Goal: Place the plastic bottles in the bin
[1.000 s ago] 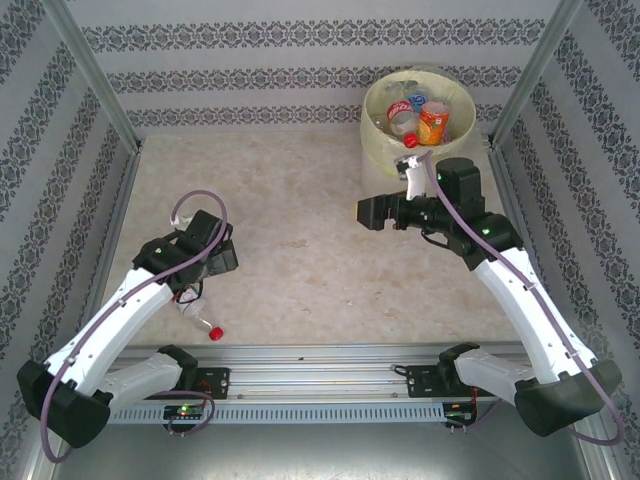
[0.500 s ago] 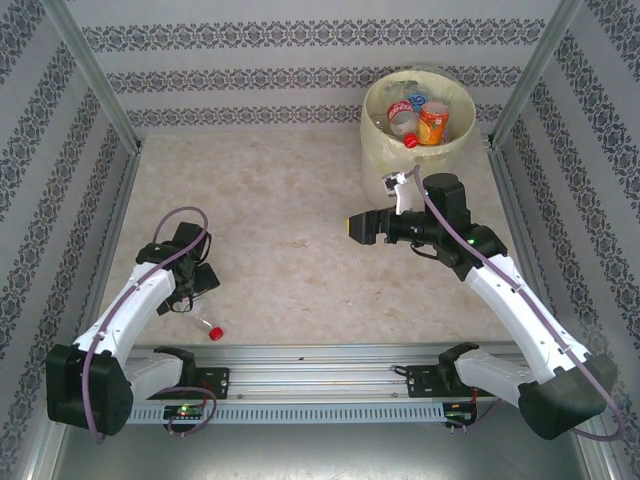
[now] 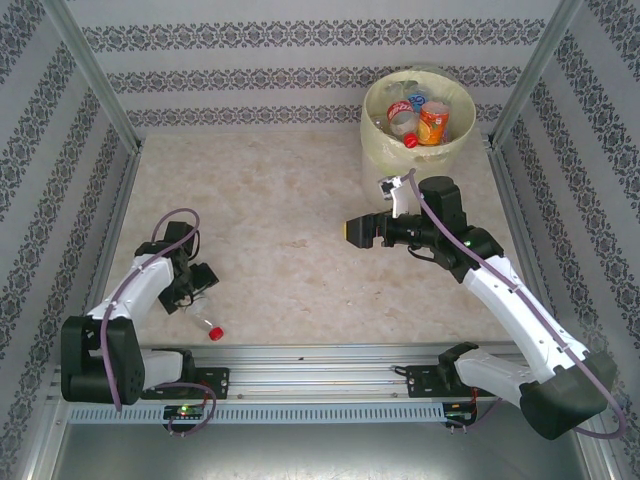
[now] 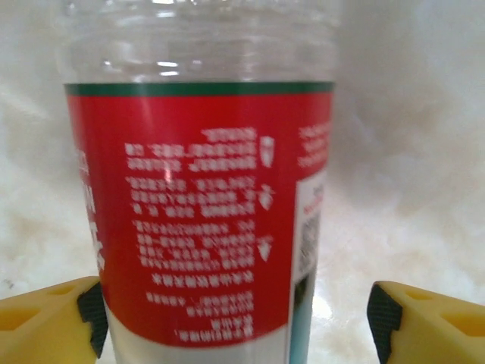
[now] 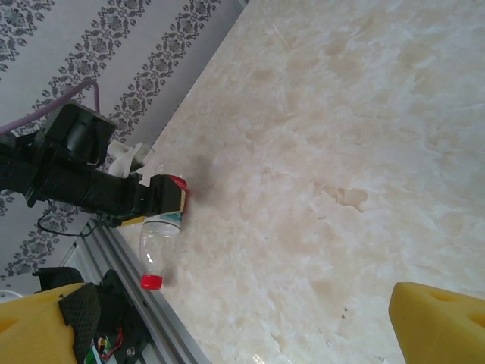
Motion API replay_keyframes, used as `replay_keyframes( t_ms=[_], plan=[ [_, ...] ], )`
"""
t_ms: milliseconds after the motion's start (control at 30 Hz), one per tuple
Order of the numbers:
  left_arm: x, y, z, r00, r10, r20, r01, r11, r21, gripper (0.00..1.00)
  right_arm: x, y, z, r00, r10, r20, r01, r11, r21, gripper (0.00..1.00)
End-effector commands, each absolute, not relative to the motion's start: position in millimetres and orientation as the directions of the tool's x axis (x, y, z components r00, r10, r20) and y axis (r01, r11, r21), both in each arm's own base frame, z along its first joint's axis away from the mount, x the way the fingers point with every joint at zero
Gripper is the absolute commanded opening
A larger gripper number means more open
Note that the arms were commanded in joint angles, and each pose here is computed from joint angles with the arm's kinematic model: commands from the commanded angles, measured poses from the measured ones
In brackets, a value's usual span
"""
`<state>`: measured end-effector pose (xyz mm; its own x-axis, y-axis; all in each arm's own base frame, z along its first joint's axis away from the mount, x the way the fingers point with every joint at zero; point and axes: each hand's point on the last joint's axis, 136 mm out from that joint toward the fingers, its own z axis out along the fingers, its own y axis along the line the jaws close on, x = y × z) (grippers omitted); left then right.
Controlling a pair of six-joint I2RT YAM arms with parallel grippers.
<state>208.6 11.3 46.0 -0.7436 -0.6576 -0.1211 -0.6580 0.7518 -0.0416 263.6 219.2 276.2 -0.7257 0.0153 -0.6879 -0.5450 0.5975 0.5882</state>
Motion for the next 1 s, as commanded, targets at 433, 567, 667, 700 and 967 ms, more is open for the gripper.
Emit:
replay_keyframes(
  t_ms=[433,567,667,700,967],
  plan=[
    [239,-23,60,-0.759,-0.637,-0.133,-0.582,0.756,-0.299,0.56,263,218,255,-0.757,0.032,-0.653,-0.498,0.619,0.607,0.98],
    [262,-50,90,-0.779,-0.598,-0.19,-0.47,0.757,-0.453,0.59,265,221,249,-0.784,0.062,-0.618,-0.463,0.604,0.648,0.97],
    [283,-79,123,-0.788,-0.562,-0.252,-0.325,0.727,-0.604,0.59,265,229,250,-0.804,0.099,-0.586,-0.446,0.553,0.704,0.98],
    [290,-92,138,-0.794,-0.538,-0.285,-0.247,0.713,-0.656,0.59,266,231,250,-0.814,0.116,-0.569,-0.432,0.533,0.727,0.97],
    [296,-183,214,-0.772,-0.297,-0.562,0.268,0.649,-0.712,0.59,265,254,262,-0.832,0.13,-0.54,-0.439,0.441,0.783,0.97]
  ],
)
